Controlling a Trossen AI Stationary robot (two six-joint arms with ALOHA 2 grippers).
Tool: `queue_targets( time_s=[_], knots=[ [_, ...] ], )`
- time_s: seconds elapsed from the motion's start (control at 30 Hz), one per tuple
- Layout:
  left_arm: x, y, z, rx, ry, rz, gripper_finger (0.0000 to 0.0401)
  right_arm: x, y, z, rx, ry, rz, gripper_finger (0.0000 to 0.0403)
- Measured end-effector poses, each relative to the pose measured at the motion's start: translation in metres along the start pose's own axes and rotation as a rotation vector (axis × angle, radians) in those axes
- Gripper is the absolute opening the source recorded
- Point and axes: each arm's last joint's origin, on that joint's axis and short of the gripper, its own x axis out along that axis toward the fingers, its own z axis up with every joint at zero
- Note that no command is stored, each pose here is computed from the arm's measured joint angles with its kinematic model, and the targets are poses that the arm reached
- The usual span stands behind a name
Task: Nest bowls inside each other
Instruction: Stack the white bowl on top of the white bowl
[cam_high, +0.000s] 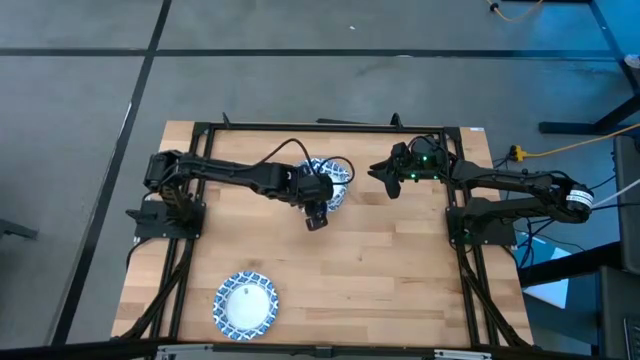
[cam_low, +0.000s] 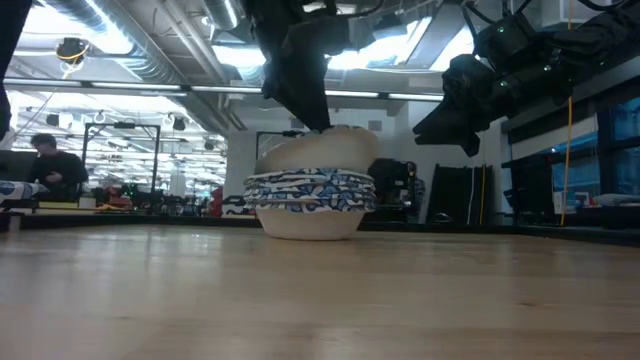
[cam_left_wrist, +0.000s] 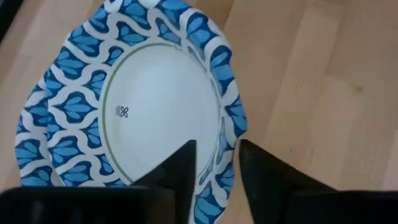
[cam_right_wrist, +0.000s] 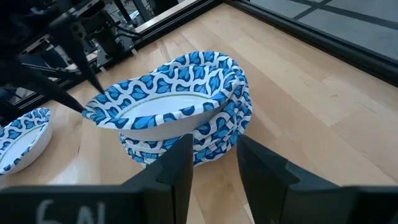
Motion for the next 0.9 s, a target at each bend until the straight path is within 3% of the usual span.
queue_targets(
  time_s=[0.17, 0.27, 0.4, 0.7, 0.9],
  knots=[
    [0.002, 0.012, -0.002, -0.019, 0.037, 0.065, 0.0171, 0.000, 0.000, 0.000, -0.020, 0.000, 0.000, 0.0126],
    [0.003, 0.029, -0.007, -0.024, 0.108, 0.171, 0.0183, 0.000, 0.000, 0.000, -0.022, 0.000, 0.000, 0.0126],
    [0.004, 0.044, -0.010, -0.070, 0.172, 0.209, 0.0185, 0.000, 0.000, 0.000, -0.018, 0.001, 0.000, 0.0126],
    [-0.009, 0.036, -0.007, -0.052, 0.100, 0.202, 0.0185, 0.000, -0.001, -0.002, -0.015, 0.016, -0.004, 0.0126],
    [-0.022, 0.012, -0.009, 0.012, 0.049, 0.133, 0.0186, 0.000, -0.001, -0.002, -0.016, 0.016, -0.004, 0.0126]
  ],
)
